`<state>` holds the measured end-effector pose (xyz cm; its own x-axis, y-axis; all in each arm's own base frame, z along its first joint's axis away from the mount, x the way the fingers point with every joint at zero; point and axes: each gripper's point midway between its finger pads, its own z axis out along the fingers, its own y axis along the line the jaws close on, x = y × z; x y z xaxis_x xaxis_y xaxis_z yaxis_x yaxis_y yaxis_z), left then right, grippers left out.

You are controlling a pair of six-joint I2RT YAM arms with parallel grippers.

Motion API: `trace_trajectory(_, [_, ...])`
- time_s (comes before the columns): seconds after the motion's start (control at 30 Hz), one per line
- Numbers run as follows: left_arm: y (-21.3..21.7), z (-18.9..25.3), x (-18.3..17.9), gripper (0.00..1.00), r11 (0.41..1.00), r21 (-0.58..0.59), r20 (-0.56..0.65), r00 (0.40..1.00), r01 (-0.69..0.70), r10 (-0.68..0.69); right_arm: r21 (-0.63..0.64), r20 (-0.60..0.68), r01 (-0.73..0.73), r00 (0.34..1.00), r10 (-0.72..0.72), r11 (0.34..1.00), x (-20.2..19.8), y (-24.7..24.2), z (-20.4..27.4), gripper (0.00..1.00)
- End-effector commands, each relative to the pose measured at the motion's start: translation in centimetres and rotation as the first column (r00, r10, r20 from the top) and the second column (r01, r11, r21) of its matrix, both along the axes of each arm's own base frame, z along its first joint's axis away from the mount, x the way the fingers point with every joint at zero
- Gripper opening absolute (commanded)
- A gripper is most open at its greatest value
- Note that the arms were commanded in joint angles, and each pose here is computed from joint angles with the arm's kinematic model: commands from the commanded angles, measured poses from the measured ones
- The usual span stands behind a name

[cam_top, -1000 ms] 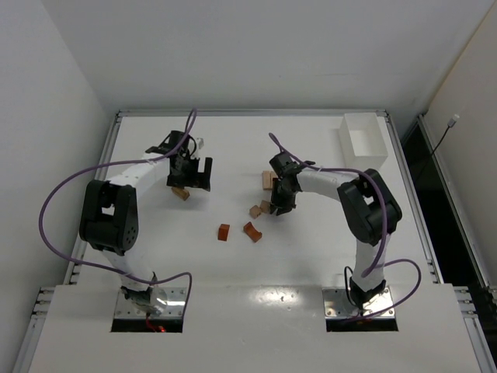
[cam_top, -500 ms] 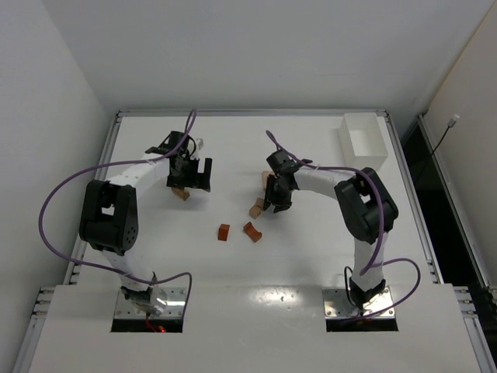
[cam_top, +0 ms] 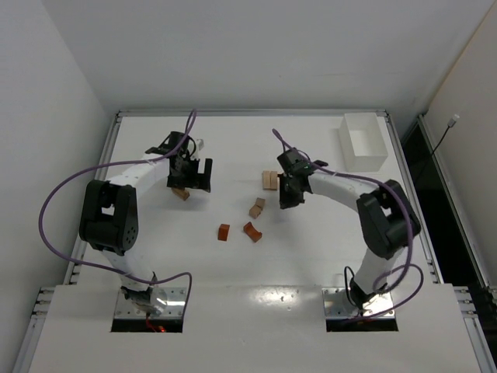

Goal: Build the wood block tower

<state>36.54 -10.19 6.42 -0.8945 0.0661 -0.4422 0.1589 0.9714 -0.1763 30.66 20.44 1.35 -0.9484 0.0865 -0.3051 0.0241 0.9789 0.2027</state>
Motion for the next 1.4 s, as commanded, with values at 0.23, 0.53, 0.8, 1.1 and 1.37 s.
trace_trajectory(0.23, [-0.4, 1.5, 0.3, 0.99, 0.996, -0.035, 0.05, 0.995, 0.086, -0.084, -0.008, 0.452, -0.817, 0.511, 0.731, 0.576, -0.1, 1.4, 11.2, 0.03])
trace_trajectory(0.53, [-1.6, 2.0, 0.6, 0.99, 0.988, -0.091, 0.051, 0.991, 0.128, -0.123, -0.089, 0.421, -0.97, 0.168, 0.892, 0.225, -1.1, 7.1, 12.0, 0.7])
trace_trajectory(0.8, [-1.4, 2.0, 0.7, 0.99, 0.989, -0.082, 0.053, 0.992, 0.123, -0.119, -0.252, 0.288, -0.939, 0.158, 0.944, 0.234, 0.1, 9.3, 8.6, 0.97])
trace_trajectory(1.1, [-1.8, 1.8, 0.9, 0.99, 0.987, -0.098, 0.038, 0.991, 0.131, -0.128, -0.312, 0.128, -0.888, 0.313, 0.941, 0.338, 3.0, 7.5, 4.9, 1.0])
trace_trajectory(1.37, [-1.9, 1.0, 1.3, 0.99, 0.987, -0.096, 0.006, 0.992, 0.128, -0.128, -0.277, 0.112, -0.863, 0.408, 0.906, 0.423, 3.6, 8.1, 4.6, 1.0])
